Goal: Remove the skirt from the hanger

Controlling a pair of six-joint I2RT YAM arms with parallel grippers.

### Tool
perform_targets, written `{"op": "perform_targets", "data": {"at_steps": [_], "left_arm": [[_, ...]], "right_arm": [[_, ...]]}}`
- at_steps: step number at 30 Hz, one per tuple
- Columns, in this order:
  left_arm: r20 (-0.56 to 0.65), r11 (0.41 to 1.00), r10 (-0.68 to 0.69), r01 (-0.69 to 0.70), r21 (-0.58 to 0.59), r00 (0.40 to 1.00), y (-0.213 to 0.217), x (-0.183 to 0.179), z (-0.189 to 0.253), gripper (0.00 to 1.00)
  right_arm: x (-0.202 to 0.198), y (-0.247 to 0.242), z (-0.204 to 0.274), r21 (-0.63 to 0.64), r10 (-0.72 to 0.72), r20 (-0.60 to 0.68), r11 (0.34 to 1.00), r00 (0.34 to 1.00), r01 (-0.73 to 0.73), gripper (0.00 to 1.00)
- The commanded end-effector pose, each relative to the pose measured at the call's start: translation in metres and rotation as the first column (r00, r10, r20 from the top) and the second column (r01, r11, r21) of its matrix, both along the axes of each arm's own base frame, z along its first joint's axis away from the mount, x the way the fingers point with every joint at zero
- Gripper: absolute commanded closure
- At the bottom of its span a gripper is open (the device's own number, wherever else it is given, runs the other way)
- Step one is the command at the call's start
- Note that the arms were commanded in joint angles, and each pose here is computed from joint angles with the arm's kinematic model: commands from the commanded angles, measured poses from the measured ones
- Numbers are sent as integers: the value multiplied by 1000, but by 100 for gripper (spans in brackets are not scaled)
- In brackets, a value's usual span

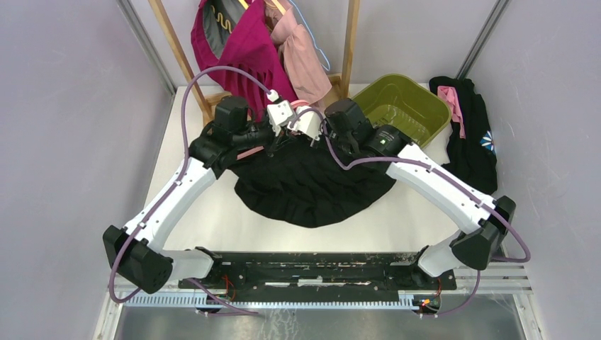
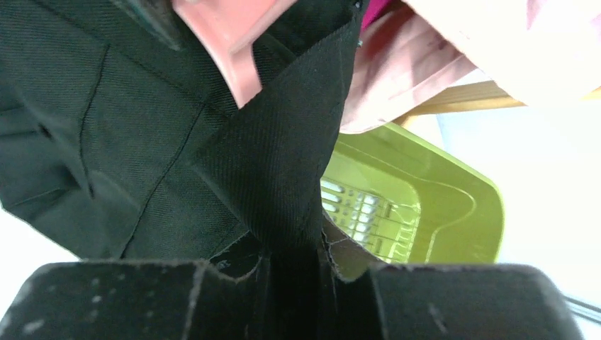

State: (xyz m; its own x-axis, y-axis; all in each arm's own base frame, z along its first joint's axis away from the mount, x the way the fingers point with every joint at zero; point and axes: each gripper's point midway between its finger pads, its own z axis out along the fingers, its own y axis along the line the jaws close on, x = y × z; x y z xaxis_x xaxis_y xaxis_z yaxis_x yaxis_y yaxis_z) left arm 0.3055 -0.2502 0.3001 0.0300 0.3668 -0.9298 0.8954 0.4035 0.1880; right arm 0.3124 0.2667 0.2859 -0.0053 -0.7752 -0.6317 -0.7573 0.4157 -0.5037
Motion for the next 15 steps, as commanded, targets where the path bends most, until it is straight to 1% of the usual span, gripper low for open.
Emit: {"op": "perform_targets", "data": {"at_steps": [1, 3, 4, 6, 7, 8, 9, 11, 12, 13, 15], "left_arm": [[99, 977, 180, -166, -136, 979, 7, 38, 57, 97], [106, 976, 176, -160, -147, 979, 6, 38, 59, 97], [106, 976, 174, -157, -149, 979, 6, 38, 59, 97], [100, 978, 169, -154, -143, 981, 5, 37, 55, 97], [97, 978, 169, -155, -141, 981, 5, 38, 52, 97], [93, 978, 170, -156, -138, 981, 5, 38, 50, 97], [91, 978, 170, -157, -136, 981, 5, 38, 49, 97], [87, 979, 169, -156, -134, 982, 5, 38, 47, 97], [88, 978, 170, -157, -137, 981, 5, 38, 47, 97], [87, 978, 170, -157, -138, 982, 5, 38, 47, 97], [86, 978, 171, -158, -139, 982, 5, 38, 46, 97]], "right_arm": [[34, 0, 36, 118, -212, 133, 973, 968, 197, 76], [39, -3, 39, 118, -238, 154, 968, 959, 222, 68], [41, -4, 41, 123, -249, 166, 965, 954, 231, 62], [43, -5, 44, 135, -259, 183, 962, 948, 237, 56], [43, -7, 46, 145, -270, 190, 959, 944, 246, 51], [43, -8, 51, 161, -279, 197, 955, 940, 250, 43], [43, -8, 55, 176, -282, 203, 953, 938, 248, 39], [41, -8, 60, 193, -277, 203, 952, 939, 239, 37], [40, -9, 63, 201, -278, 205, 950, 939, 237, 33], [39, -10, 67, 212, -277, 205, 949, 939, 234, 28], [35, -10, 69, 219, -267, 200, 950, 943, 223, 25]]}}
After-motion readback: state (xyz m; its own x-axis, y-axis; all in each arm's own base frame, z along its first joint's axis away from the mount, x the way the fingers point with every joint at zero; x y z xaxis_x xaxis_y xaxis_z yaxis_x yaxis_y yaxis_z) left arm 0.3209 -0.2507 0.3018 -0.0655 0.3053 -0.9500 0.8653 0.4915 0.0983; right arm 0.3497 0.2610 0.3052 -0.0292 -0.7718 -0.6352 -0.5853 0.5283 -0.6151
